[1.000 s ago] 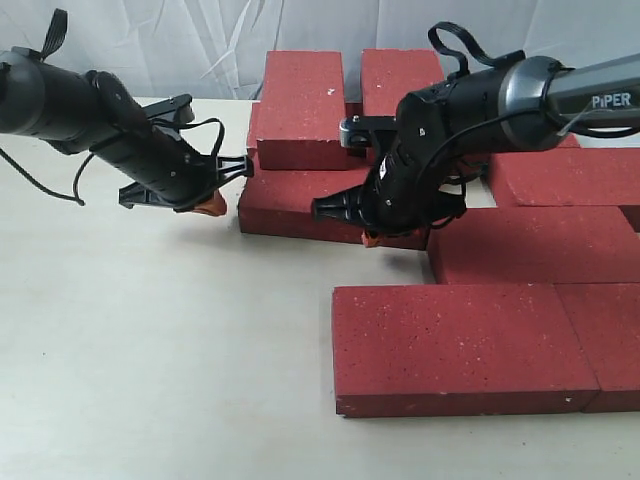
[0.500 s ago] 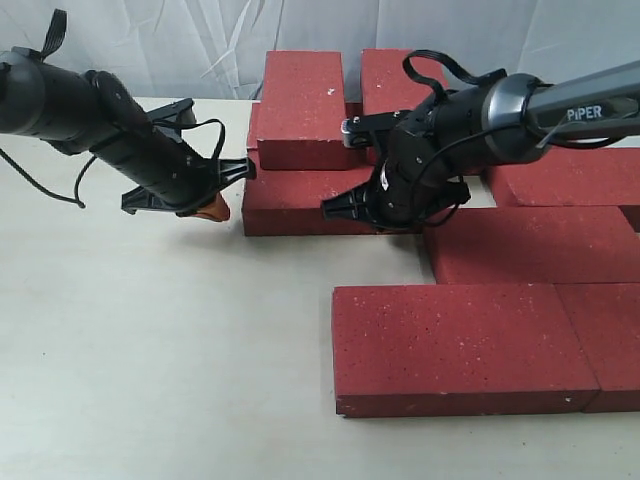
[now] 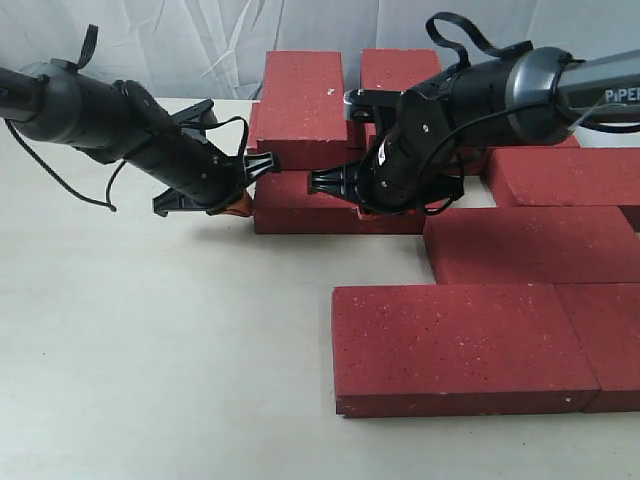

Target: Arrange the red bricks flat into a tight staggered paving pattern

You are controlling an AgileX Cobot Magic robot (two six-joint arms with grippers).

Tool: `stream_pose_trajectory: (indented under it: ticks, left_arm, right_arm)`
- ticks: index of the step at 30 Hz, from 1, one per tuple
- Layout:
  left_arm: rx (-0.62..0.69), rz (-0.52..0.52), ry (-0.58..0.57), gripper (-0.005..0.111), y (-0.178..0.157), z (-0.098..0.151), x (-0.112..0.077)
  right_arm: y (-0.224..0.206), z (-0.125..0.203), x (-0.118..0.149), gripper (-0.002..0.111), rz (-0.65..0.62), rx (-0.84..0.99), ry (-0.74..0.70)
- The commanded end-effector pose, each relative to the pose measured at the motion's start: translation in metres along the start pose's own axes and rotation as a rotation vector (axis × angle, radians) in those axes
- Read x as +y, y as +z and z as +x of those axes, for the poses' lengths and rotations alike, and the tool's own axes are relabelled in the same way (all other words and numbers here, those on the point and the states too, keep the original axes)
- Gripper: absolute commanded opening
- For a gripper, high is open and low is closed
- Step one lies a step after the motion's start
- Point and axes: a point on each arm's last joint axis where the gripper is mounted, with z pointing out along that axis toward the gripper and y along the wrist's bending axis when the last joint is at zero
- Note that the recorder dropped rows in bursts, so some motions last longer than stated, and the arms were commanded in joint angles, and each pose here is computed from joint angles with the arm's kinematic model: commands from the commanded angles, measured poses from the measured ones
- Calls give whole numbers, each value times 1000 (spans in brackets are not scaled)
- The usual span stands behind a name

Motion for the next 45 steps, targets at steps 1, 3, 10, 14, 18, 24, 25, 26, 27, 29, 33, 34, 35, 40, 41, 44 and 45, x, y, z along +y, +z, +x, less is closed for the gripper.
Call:
stream_pose_trajectory:
  ticks: [1,3,10,14,18,24,25,26,27,29,33,34,35,40,41,44,45]
  left_arm:
    - [2,31,-42,0,12,-2,-6]
    - [2,36,-50,0,12,-3,-7]
    - [2,49,-20,0,12,-1,-15]
    - [-17,61,-2,0,15,2,-25]
    - [-29,73,15,0,15,3,-34]
    - [-38,98,12,0,16,5,-46]
    - [-42,100,14,0,16,6,-48]
    - [-45,101,19,0,17,7,-50]
    - [-55,101,21,0,17,6,-51]
    - [-67,102,23,0,18,8,-55]
    - [-70,109,25,0,18,10,-59]
    - [-69,111,26,0,19,11,-61]
    - [-73,111,27,0,19,11,-61]
    - [-93,118,15,0,20,13,-66]
    - [-95,118,15,0,20,13,-66]
    - [-99,121,15,0,20,15,-69]
    - [-101,122,10,0,20,14,-69]
  right_arm:
    - [-15,-7,-2,-1,2,-27,-14]
    - [-15,-7,-2,-1,3,-32,-20]
    - [-15,-8,-2,-1,-5,-42,-18]
    - [-15,-8,-2,-1,-5,-42,-18]
    - [-15,-8,-2,-1,-2,-38,-18]
    - [-15,-7,-2,-1,0,-35,-18]
    - [-15,-7,-2,-1,0,-35,-18]
    - [-15,-7,-2,-1,1,-33,-18]
    - [-15,-7,-2,-1,2,-31,-18]
    - [-15,-7,-2,-1,3,-29,-18]
    - [-15,-6,-3,-1,7,-22,-18]
    - [-15,-6,-3,-1,7,-22,-18]
    - [-15,-6,-3,-1,7,-22,-18]
    - [-15,-6,-3,-1,9,-18,-18]
    - [-15,-6,-3,-1,9,-18,-18]
    - [-15,-6,-3,-1,9,-18,-18]
    - [-15,-6,-3,-1,9,-18,-18]
